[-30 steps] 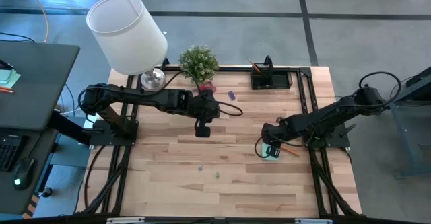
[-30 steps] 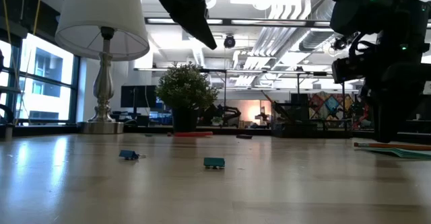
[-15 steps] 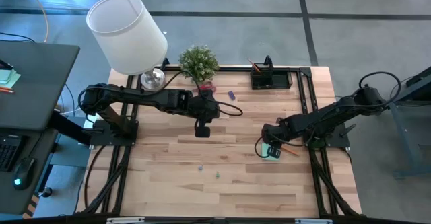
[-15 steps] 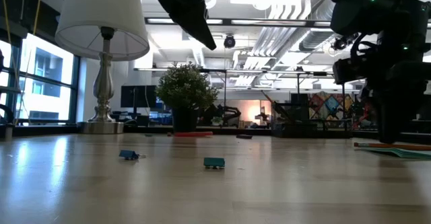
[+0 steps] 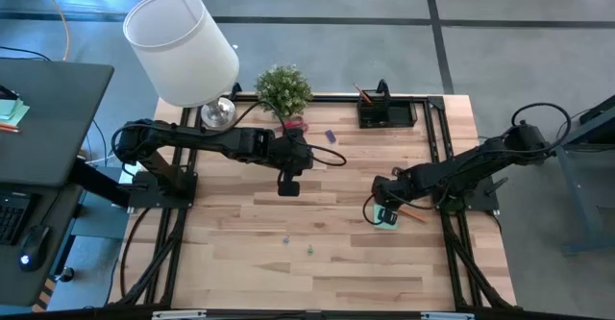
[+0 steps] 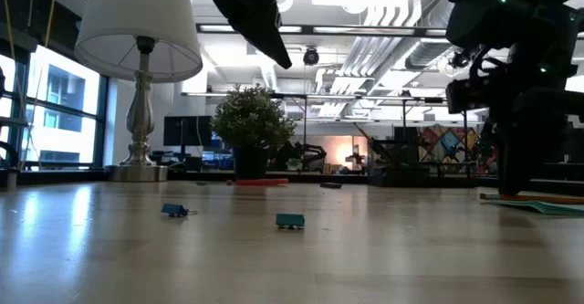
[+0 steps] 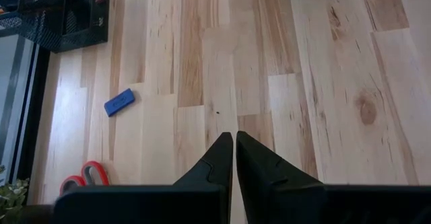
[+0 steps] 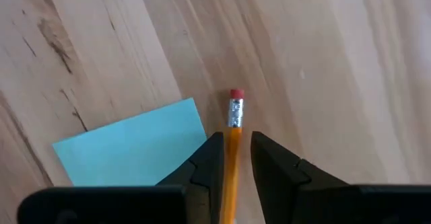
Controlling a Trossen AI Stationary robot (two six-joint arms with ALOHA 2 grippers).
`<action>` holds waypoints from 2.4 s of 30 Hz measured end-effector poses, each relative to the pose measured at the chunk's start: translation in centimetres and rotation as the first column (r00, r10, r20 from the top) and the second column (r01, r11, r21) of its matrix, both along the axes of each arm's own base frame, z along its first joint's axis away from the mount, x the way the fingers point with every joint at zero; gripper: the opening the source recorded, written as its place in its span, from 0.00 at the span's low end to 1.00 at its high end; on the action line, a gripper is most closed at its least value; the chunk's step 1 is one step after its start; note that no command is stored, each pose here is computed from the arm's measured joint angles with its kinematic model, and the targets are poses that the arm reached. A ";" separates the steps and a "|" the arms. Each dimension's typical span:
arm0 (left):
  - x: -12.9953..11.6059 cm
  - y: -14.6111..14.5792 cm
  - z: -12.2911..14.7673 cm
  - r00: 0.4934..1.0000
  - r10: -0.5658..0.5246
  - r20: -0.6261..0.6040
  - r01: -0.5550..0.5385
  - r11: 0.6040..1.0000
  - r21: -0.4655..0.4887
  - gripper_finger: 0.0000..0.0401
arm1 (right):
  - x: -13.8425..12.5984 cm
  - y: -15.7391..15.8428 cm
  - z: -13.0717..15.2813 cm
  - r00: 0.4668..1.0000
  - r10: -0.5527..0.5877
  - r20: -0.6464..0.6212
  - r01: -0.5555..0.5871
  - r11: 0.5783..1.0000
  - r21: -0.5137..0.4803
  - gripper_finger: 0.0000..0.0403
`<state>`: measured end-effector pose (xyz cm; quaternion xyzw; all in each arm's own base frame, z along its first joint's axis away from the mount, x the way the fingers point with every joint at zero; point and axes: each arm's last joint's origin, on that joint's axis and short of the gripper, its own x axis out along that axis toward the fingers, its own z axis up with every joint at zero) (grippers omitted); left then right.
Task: Pick and place office supplies into organizer
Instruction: Put the orange pencil in the black desk organizer
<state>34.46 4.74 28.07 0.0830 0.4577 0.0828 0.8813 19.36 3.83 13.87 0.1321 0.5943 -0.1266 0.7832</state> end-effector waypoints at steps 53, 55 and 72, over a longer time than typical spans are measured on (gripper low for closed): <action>-0.4 0.2 1.0 0.999 0.031 0.032 -0.033 0.996 0.079 0.02 | -1.5 -14.2 16.5 0.525 0.236 0.818 0.619 0.554 -0.557 0.00; -0.3 0.2 1.0 0.999 0.018 0.033 -0.020 0.996 0.089 0.02 | -1.5 -16.0 15.6 0.521 0.229 0.822 0.627 0.552 -0.550 0.00; 0.0 0.2 1.2 0.998 -0.005 0.066 -0.001 0.995 0.100 0.02 | -1.4 -27.0 8.3 0.478 0.187 0.858 0.644 0.590 -0.487 0.00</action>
